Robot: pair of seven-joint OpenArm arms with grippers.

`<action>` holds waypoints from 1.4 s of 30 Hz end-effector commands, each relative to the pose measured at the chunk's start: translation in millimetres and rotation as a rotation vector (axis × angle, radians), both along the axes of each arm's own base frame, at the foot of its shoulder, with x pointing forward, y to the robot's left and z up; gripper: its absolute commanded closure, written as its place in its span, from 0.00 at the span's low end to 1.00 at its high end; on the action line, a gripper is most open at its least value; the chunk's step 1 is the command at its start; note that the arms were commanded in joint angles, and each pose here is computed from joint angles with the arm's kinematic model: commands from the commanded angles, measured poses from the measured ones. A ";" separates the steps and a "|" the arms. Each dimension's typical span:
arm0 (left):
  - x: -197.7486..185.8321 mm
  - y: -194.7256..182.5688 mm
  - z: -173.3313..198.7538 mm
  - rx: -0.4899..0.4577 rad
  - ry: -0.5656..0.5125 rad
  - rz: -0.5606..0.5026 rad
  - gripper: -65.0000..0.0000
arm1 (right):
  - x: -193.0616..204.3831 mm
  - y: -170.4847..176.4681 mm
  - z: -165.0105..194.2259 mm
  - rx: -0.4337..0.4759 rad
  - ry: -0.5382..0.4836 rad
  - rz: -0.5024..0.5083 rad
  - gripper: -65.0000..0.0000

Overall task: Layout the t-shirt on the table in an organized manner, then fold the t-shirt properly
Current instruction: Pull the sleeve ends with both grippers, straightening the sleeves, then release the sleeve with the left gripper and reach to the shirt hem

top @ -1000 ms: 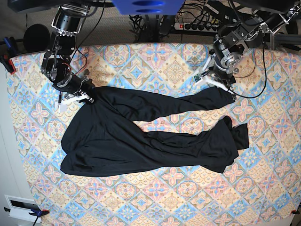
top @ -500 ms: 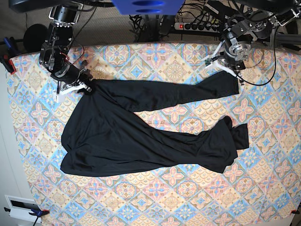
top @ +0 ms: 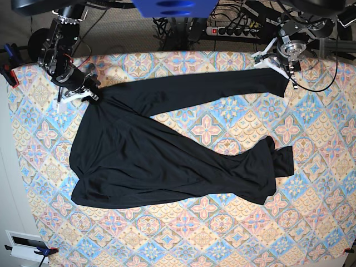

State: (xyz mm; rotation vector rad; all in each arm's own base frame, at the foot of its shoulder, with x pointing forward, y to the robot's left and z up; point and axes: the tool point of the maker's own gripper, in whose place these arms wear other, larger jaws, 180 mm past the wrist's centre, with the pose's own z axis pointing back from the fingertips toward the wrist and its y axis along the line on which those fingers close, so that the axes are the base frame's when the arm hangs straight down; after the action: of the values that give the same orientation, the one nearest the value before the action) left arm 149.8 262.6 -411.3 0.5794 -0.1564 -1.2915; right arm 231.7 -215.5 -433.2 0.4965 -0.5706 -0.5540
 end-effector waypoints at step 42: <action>83.9 44.9 66.6 -0.377 -0.384 0.530 0.69 | -9.1 2.4 71.6 -0.183 -0.151 0.098 0.70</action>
State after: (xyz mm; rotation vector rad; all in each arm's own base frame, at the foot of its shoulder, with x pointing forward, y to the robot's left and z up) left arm 223.9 301.2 -358.0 0.4524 -0.4801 -0.6053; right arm 216.6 -210.6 -371.9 0.3914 -0.6906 -0.3828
